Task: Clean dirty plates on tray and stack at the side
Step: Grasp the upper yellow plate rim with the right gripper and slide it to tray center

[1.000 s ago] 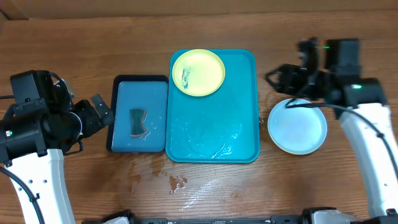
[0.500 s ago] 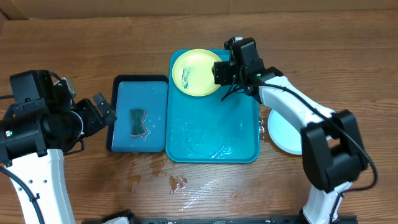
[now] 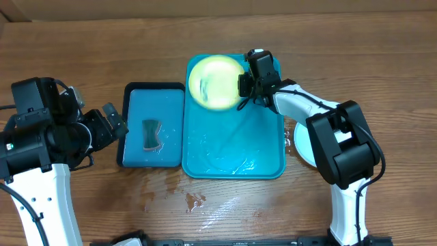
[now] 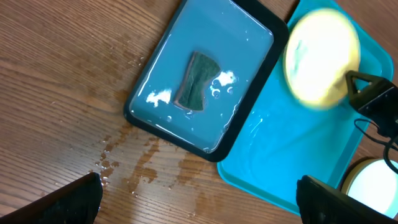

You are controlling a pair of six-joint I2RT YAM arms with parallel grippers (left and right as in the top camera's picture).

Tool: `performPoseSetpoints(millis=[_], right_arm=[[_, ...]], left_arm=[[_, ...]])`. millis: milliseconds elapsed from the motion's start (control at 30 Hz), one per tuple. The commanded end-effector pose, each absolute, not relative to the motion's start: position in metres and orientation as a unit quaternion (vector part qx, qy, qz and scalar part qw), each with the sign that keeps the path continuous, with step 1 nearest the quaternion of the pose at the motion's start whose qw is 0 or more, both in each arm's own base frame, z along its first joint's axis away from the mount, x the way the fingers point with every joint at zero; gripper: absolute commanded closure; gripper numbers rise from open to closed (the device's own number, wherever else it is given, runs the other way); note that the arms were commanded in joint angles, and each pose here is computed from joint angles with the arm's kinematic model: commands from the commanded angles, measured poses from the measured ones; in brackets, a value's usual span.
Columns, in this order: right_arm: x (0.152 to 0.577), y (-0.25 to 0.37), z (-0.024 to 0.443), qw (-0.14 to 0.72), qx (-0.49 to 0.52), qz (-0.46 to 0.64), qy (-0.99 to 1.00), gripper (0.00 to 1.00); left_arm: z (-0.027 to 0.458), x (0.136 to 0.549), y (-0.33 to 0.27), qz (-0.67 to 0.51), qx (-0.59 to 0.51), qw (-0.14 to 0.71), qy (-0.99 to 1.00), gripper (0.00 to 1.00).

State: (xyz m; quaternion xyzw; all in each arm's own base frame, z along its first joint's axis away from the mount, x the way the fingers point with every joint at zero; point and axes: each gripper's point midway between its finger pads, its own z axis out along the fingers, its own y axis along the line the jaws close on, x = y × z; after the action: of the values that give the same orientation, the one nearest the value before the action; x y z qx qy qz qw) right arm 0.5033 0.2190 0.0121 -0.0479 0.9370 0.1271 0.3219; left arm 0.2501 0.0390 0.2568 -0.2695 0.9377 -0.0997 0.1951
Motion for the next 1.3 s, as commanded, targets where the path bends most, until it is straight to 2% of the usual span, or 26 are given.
performPoseSetpoints(millis=[0,233,400,500,667,800,933,1100,1133,1200,1267], right_arm=[[0.501,0.216,0.027,0.319,-0.047,0.121,0.939,0.96],[0.472,0.203,0.099,0.315,-0.047,0.12,0.94,0.96],[0.416,0.187,0.165,0.287,-0.052,0.13,0.948,0.96],[0.379,0.188,0.178,0.24,-0.055,0.162,0.956,0.96],[0.326,0.168,0.14,0.096,0.112,0.144,0.979,0.96],[0.312,0.168,0.096,0.051,0.232,0.139,0.961,0.96],[0.316,0.183,0.062,0.067,0.24,0.172,0.953,0.96],[0.323,0.197,0.048,0.119,0.159,0.172,0.965,0.96],[0.321,0.201,0.048,0.121,0.14,0.171,0.968,0.94],[0.319,0.202,0.049,0.129,0.105,0.159,0.973,0.7],[0.319,0.197,0.054,0.128,0.109,0.145,0.975,0.6]], left_arm=[[0.259,0.252,0.036,-0.106,-0.258,0.197,0.94,0.0],[0.259,0.253,0.037,-0.106,-0.257,0.2,0.939,0.0],[0.26,0.255,0.037,-0.106,-0.258,0.203,0.939,0.0],[0.261,0.256,0.031,-0.122,-0.254,0.202,0.938,0.0],[0.267,0.259,0.012,-0.171,-0.202,0.207,0.942,0.0],[0.266,0.256,0.008,-0.175,-0.173,0.204,0.948,0.0],[0.264,0.251,0.005,-0.172,-0.154,0.196,0.953,0.0],[0.262,0.249,0.005,-0.17,-0.149,0.191,0.955,0.0],[0.262,0.249,0.006,-0.168,-0.15,0.191,0.956,0.0],[0.26,0.248,0.009,-0.157,-0.152,0.19,0.957,0.0],[0.258,0.247,0.012,-0.149,-0.155,0.188,0.958,0.0]])
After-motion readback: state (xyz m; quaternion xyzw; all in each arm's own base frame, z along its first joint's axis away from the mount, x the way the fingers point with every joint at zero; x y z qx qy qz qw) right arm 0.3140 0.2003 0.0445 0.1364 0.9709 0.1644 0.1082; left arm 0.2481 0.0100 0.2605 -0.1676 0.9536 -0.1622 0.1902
